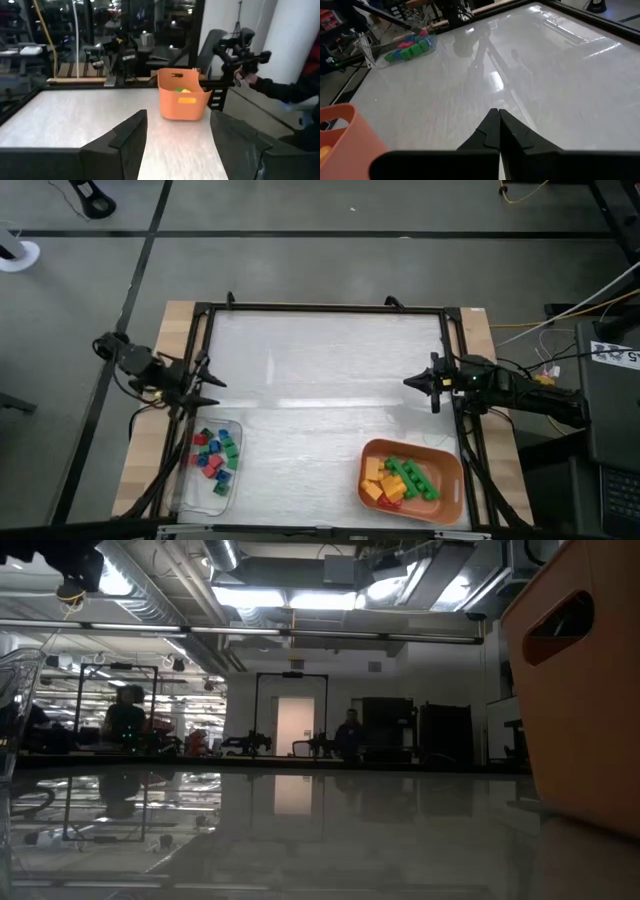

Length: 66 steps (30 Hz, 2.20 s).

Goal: Sort blocks by size
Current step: Return to Home Position

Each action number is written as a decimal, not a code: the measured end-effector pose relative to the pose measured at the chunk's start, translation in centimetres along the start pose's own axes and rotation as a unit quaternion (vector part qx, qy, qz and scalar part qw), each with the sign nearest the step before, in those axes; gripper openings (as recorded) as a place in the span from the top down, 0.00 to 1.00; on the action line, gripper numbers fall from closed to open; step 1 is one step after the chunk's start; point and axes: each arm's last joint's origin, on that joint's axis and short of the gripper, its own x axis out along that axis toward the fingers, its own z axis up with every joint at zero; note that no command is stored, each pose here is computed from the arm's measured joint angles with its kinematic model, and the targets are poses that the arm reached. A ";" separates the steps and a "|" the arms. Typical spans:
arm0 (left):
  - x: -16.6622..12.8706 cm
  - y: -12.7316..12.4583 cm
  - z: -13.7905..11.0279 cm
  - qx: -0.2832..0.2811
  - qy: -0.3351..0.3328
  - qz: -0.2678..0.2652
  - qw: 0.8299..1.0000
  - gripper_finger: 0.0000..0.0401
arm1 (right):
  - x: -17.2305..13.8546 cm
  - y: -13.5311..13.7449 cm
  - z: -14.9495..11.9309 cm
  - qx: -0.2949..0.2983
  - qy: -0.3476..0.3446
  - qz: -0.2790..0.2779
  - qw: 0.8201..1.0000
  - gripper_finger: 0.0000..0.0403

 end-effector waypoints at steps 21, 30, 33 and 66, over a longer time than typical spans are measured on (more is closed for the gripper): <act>3.9 0.2 -6.4 0.005 -0.054 0.086 0.995 0.49 | 0.0 -0.2 0.0 -0.017 -0.005 -0.035 0.999 1.00; 4.4 1.2 -7.7 -0.001 -0.040 0.126 0.991 0.49 | 0.0 -0.2 0.0 -0.027 -0.005 -0.035 0.999 1.00; 4.4 1.3 -7.7 0.004 -0.037 0.117 0.992 0.49 | 0.0 -0.2 0.1 -0.034 -0.007 -0.034 0.999 1.00; 4.5 1.5 -8.6 0.050 0.019 0.115 0.992 0.49 | 2.4 -1.3 -2.5 -0.058 -0.104 -0.047 0.992 1.00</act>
